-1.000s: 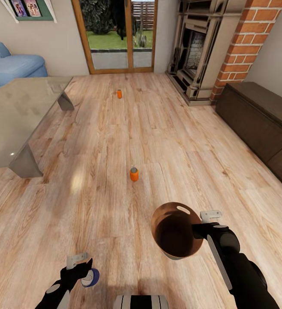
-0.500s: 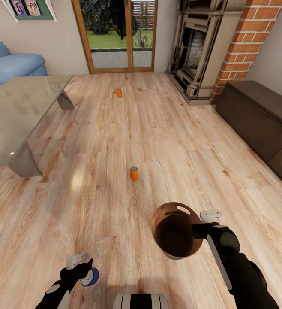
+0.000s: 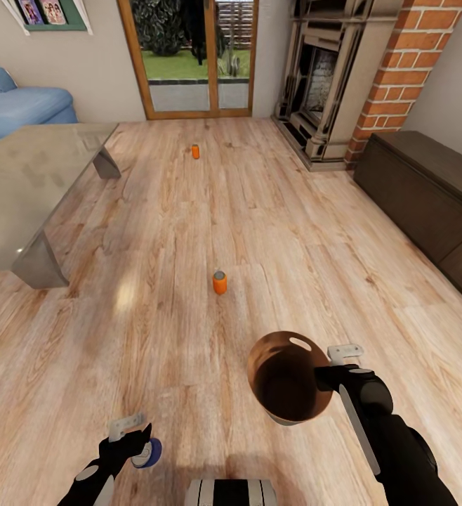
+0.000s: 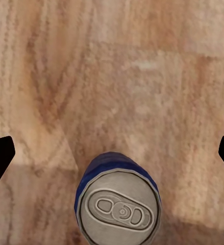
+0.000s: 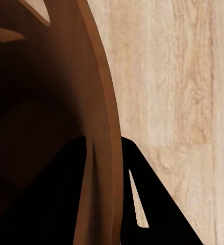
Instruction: Put the three can of soda from the living room inside the tash can in the kitchen.
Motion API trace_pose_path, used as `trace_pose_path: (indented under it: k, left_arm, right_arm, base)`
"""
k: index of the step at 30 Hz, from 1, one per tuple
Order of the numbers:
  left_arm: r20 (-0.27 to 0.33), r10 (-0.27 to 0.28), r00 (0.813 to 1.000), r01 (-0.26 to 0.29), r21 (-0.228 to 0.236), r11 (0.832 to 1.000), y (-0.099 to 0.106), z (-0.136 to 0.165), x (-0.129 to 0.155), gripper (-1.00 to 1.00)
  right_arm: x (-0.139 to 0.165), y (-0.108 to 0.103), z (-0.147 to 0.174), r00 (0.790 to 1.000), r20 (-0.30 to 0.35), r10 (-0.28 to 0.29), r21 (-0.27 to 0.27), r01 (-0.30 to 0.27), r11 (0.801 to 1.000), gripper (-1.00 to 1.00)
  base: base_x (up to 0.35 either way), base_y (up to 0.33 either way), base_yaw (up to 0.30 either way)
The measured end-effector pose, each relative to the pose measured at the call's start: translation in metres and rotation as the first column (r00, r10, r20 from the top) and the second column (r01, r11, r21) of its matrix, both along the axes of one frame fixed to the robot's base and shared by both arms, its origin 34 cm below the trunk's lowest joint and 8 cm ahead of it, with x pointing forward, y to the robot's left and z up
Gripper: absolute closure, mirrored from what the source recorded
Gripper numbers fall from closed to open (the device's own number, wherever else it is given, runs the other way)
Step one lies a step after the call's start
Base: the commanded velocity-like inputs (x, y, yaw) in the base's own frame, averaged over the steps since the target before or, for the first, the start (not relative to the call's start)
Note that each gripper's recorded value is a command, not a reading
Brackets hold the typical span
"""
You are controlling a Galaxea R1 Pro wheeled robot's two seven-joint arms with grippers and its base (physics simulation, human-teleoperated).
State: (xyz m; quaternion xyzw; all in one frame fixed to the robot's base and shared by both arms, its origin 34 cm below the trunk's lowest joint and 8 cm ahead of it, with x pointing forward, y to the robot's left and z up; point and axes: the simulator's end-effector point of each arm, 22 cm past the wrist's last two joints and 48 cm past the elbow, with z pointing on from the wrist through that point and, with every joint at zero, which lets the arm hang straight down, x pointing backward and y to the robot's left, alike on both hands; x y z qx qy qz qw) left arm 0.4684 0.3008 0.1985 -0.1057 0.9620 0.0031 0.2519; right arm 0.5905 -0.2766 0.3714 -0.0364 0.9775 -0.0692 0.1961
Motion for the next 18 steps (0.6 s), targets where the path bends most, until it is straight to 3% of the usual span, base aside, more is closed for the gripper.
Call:
trace_pose_path:
  k: [18]
  left_arm:
    - [-0.018, 0.000, 1.000, 0.000, 0.000, 1.000, 0.0000, -0.0064, -0.0066, -1.00]
  right_arm:
    - [-0.0017, -0.0001, -0.0067, 1.000, -0.012, -0.001, 0.002, 0.001, 1.000, 1.00]
  base:
    - [0.000, 0.000, 0.000]
